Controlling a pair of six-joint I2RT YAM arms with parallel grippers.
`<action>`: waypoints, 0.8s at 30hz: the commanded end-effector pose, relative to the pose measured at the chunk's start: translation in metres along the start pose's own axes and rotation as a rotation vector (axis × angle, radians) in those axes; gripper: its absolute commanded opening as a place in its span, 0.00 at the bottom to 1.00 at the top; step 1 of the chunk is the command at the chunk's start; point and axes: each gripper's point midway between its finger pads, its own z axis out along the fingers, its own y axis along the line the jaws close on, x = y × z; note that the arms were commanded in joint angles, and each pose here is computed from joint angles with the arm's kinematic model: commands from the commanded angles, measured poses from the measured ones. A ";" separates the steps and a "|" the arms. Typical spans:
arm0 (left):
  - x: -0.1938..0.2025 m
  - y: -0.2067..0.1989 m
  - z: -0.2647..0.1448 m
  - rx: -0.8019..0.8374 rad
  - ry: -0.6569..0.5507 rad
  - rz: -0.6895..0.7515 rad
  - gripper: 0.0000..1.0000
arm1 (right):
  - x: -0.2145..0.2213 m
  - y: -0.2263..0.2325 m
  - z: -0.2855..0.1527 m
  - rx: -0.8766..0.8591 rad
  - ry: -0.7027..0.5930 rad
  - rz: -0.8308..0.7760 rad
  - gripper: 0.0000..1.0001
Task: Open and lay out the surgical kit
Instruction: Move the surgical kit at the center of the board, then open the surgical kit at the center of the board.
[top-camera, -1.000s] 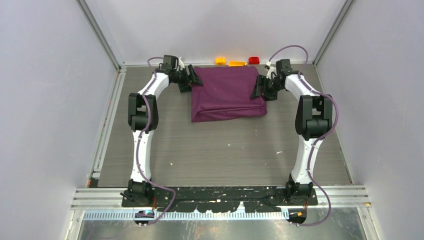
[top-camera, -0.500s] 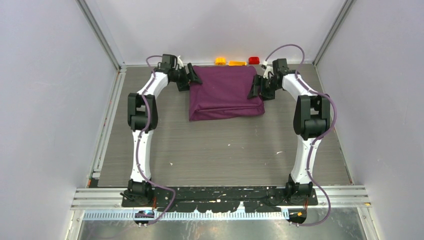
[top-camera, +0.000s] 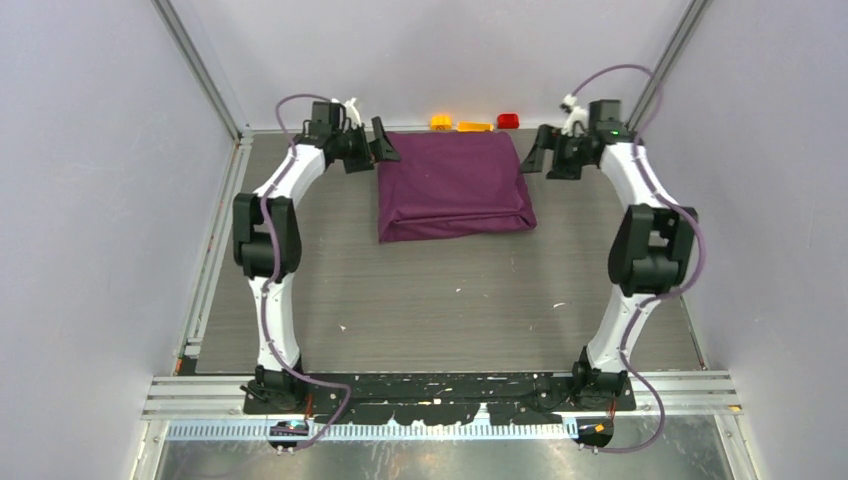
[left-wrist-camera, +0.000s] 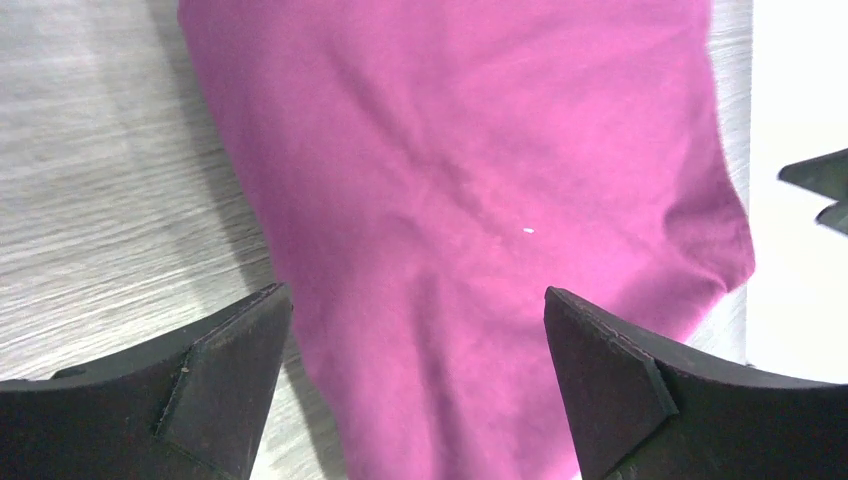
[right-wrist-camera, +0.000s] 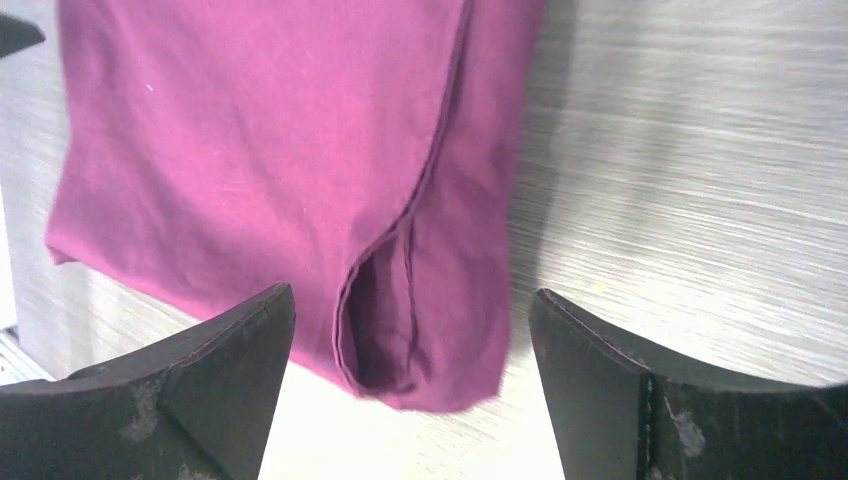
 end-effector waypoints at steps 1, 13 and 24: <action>-0.060 -0.070 -0.062 0.066 -0.262 0.314 1.00 | -0.040 0.007 -0.079 -0.007 -0.202 -0.086 0.91; 0.060 -0.224 0.003 0.196 -0.032 0.853 0.88 | 0.007 -0.015 -0.149 0.108 -0.279 -0.058 0.90; 0.127 -0.276 0.072 0.192 0.027 0.929 0.79 | 0.051 -0.027 -0.168 0.140 -0.286 -0.030 0.90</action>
